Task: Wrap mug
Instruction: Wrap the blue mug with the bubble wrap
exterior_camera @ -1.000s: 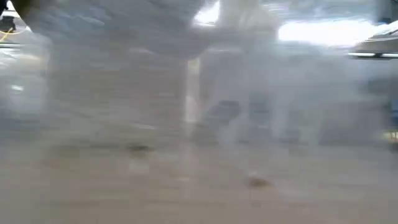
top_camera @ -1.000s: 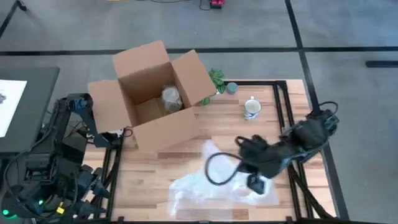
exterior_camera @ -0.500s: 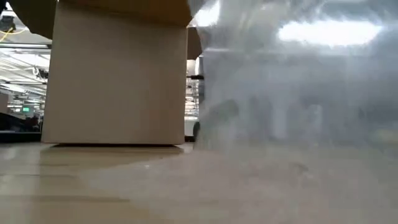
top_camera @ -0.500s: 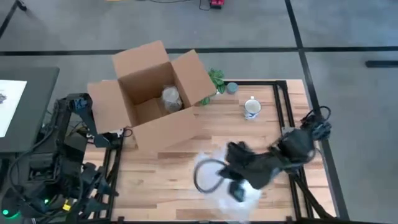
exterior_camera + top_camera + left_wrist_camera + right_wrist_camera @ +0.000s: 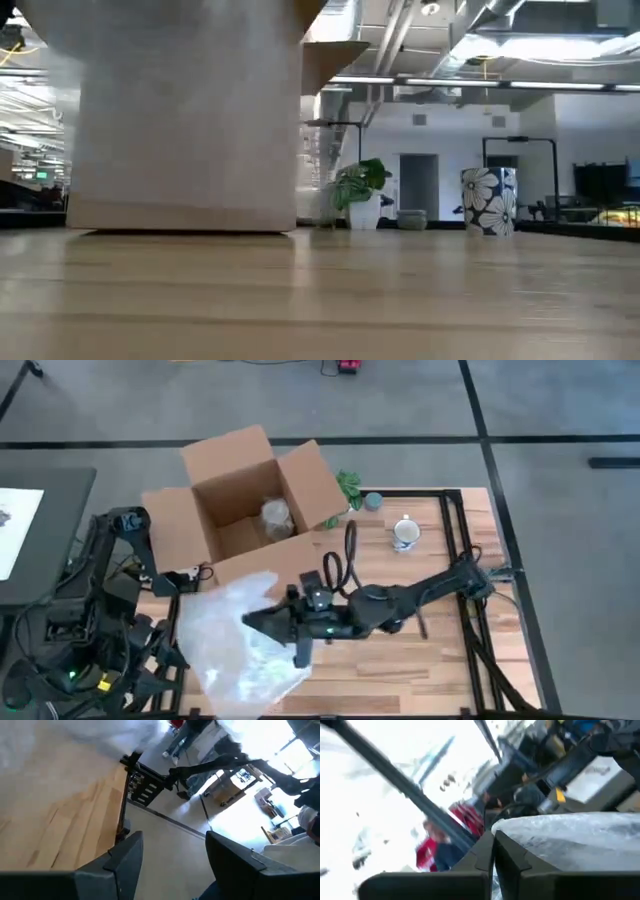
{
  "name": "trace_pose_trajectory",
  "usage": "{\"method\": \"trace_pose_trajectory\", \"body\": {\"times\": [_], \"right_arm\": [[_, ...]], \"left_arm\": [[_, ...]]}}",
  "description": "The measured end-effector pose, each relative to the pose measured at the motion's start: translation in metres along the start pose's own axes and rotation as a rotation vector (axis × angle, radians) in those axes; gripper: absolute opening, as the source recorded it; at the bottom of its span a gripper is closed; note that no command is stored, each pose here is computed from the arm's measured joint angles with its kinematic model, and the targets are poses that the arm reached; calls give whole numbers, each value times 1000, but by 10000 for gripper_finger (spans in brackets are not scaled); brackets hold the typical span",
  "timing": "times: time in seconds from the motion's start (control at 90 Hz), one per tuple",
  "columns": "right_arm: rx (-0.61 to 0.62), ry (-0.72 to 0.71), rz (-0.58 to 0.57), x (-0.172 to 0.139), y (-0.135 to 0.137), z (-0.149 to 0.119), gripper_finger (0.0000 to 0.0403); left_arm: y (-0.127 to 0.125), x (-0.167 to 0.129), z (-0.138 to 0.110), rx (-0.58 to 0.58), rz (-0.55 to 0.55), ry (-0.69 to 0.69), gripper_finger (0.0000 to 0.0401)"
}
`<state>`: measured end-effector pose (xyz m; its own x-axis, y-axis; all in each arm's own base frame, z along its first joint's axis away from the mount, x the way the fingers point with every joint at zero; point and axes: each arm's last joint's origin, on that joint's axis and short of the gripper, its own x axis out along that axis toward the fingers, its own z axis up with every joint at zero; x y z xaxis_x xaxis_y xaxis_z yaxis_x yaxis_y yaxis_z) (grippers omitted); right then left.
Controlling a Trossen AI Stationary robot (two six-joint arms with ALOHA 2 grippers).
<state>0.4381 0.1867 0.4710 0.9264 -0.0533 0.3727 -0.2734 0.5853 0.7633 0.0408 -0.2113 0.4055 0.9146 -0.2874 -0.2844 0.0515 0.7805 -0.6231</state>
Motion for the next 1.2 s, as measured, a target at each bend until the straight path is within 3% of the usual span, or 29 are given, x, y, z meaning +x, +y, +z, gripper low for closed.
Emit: {"method": "trace_pose_trajectory", "body": {"times": [0.1,0.244,0.478,0.7,0.833,1.033,1.2], "right_arm": [[80,-139,24,-2,7,2,0],[99,-227,-55,-11,19,0,0],[37,-302,-388,-43,42,-30,0],[116,-231,-737,-95,8,-80,0],[166,-195,-903,-133,-6,-80,0],[147,-26,-1042,-141,-10,-74,0],[122,181,-1201,-152,-14,-74,0]], "left_arm": [[1,-8,7,9,-41,18,195],[4,-21,16,35,-95,43,195],[10,-33,27,83,-142,54,195],[9,-33,25,121,-154,82,195],[7,-30,19,145,-154,114,195],[0,-23,4,182,-137,138,195],[-5,-11,-9,145,-89,135,195]]}}
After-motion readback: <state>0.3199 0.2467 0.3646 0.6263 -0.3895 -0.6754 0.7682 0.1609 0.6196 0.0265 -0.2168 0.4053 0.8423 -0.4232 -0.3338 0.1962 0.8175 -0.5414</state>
